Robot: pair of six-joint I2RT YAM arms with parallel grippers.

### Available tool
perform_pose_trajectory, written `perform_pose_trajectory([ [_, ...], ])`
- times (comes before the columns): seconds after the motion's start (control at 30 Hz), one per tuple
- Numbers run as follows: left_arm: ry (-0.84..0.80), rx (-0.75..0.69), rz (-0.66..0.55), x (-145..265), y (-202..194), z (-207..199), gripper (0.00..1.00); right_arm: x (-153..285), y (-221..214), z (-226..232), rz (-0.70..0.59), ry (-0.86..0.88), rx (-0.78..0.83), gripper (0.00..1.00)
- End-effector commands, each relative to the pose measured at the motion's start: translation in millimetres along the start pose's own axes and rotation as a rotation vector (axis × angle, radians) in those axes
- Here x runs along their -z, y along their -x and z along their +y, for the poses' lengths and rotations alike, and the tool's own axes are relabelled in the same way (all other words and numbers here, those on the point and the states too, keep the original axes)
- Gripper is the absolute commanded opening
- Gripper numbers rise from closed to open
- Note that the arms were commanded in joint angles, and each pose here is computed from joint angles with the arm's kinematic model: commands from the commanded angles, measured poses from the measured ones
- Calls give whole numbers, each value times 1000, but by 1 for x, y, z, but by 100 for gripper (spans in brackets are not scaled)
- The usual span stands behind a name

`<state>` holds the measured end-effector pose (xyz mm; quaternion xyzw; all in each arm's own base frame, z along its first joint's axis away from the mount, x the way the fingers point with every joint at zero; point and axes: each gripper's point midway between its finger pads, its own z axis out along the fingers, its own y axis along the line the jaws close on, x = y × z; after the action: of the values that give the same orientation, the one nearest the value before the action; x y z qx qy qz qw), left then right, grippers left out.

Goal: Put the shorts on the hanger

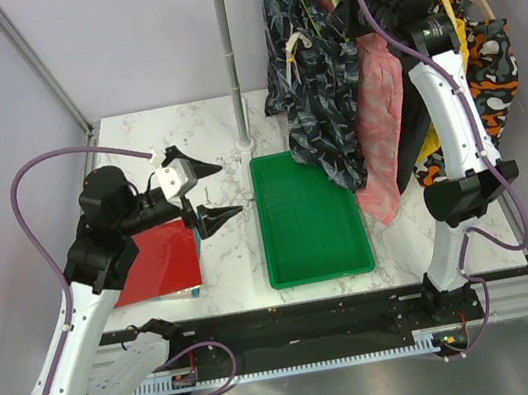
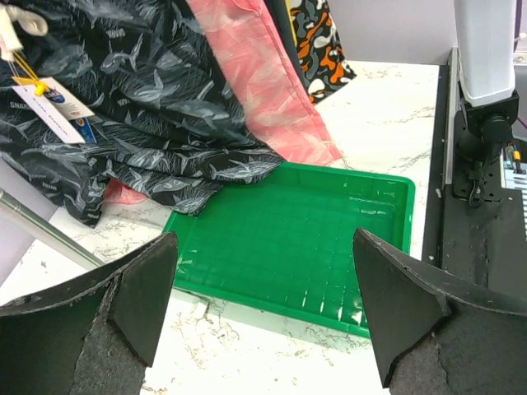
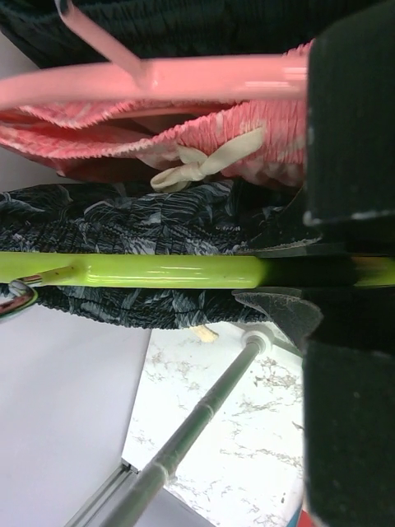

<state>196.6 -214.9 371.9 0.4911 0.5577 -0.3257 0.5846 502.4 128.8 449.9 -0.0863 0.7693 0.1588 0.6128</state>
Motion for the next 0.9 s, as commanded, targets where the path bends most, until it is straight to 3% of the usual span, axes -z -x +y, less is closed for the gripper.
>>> perform_pose_trajectory([
  [0.0,23,-22,-30,4,8,1,93,5,55,7,-197,12,-15,0],
  [0.23,26,-19,-15,4,-1,0,93,-16,29,2,-123,8,-43,0],
  [0.27,32,-12,-9,4,-2,1,93,-15,29,4,-122,15,-40,7],
  [0.3,43,-7,-6,5,-3,2,93,-15,27,5,-116,22,-38,30],
  [0.4,62,28,20,4,-12,4,93,-2,31,12,-117,53,-25,59],
  [0.47,66,60,33,4,-18,3,93,16,40,19,-135,74,-7,72],
  [0.6,70,132,36,2,-27,0,93,54,57,31,-179,102,29,86],
  [0.87,175,310,80,6,-46,13,99,134,63,58,-216,188,127,98],
])
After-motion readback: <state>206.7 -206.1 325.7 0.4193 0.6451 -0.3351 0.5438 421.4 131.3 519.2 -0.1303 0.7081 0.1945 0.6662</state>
